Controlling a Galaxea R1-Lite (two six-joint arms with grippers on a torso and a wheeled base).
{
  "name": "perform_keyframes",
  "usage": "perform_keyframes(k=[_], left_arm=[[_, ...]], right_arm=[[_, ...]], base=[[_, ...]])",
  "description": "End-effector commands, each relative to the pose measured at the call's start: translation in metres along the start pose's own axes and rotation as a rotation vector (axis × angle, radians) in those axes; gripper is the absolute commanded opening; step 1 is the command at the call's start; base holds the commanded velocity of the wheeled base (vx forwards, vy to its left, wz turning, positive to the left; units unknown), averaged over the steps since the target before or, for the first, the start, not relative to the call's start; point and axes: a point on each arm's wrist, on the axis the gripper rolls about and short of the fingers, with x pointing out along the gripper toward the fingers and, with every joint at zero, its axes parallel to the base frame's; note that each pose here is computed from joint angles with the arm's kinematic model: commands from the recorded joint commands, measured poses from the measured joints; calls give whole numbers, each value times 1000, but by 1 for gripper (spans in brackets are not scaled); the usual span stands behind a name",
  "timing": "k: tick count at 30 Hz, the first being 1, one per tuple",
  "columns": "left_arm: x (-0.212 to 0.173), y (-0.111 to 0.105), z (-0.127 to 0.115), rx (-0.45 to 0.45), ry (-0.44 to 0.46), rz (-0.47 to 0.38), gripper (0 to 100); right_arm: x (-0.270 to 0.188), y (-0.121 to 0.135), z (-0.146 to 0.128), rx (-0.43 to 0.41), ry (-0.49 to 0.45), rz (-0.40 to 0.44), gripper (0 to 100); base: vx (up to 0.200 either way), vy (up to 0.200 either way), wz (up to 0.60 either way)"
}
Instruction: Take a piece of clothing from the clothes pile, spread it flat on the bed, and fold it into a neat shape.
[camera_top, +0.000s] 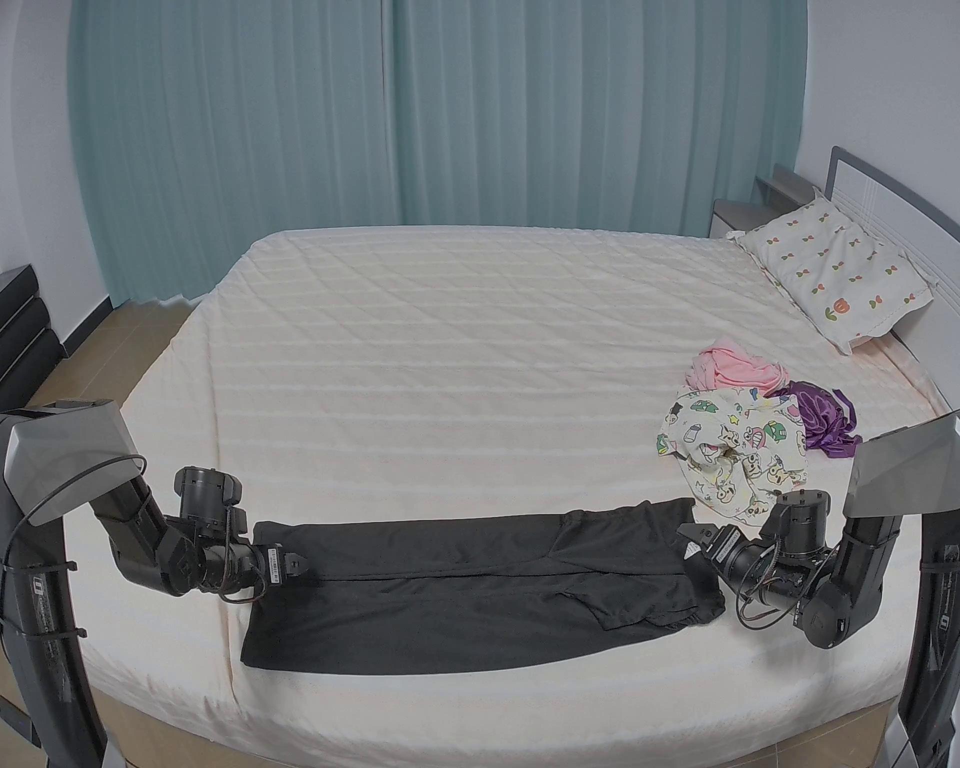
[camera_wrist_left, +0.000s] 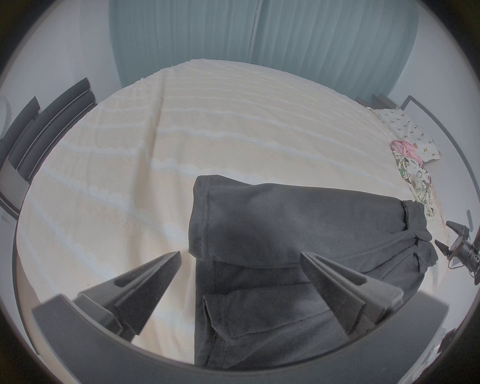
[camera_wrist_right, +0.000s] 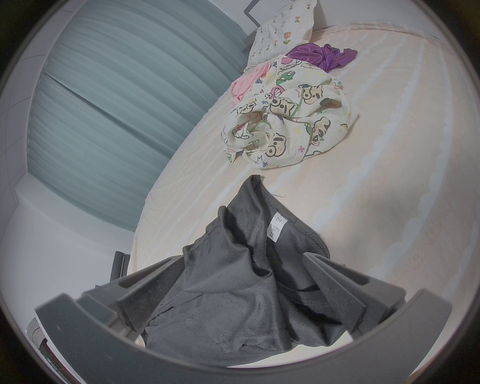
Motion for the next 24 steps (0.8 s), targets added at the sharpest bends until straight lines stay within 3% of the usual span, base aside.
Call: perform_keyframes(k=[1, 7, 14, 24], left_arm=[[-2, -2, 1, 4, -5, -3, 100], [11, 0, -6, -10, 30, -18, 100], [19, 1, -10, -28, 60, -92, 100], [28, 8, -9, -37, 61, -72, 100]], right_arm=[[0, -1, -1, 0, 3, -2, 100], [0, -1, 0, 1, 2, -2, 100], [1, -1, 0, 2, 8, 3, 100], [1, -2, 0, 2, 10, 3, 100]], base=[[0, 0, 0], [0, 0, 0], [0, 0, 0], [0, 0, 0]])
